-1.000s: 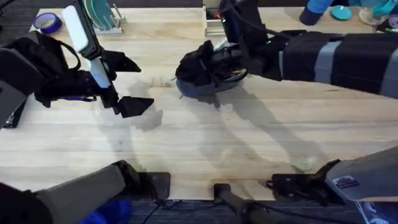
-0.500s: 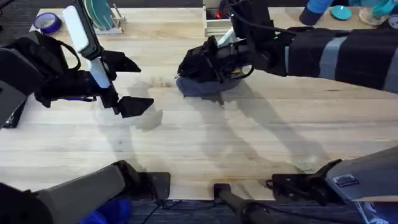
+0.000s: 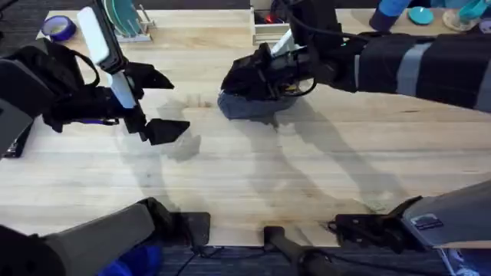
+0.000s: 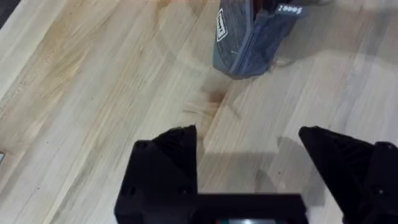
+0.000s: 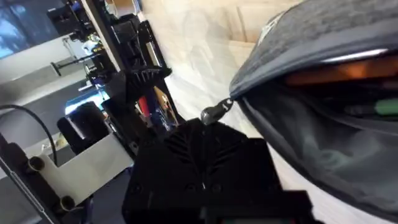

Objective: Unzip the bag, pick up the pens from the table one at a time and place them inside, then zip the bag closed.

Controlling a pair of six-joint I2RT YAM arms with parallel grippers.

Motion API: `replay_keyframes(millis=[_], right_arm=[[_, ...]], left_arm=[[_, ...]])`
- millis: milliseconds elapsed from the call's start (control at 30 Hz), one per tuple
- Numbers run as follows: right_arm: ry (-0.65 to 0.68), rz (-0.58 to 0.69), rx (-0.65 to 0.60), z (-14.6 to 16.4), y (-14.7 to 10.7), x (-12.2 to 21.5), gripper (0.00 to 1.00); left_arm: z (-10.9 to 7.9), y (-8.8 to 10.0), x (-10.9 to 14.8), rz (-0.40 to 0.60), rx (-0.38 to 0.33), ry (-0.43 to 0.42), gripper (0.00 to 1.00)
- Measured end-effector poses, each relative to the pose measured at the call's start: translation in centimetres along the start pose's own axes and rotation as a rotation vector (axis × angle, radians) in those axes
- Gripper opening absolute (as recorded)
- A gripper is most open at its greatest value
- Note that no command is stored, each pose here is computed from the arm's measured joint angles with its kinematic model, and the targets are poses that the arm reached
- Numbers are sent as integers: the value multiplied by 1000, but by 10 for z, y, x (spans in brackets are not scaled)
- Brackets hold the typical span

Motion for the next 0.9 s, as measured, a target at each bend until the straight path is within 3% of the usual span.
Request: replay_keyframes(millis=[367,600,900], right_arm=[[0,3,7,0,0,0,32],[0,3,7,0,-1,0,32],[0,3,7,0,-1,0,33]], left_arm=[[0,6,0,-37,7,2,994],[4,-4,-21,-166,58,-39,995],[-1,-5,-52,-269,-35,-97,996]])
Point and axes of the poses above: each hand's point on the last joint's axis, 136 mm out from that joint toward the fingers, its own x axis back along the fingers, its own z axis along the line the jaws close on, y = z × x, the point moved 1 cm from there along x, back along the fingers, and after that the axes turned 13 degrees about -x, right-handed, at the moved point
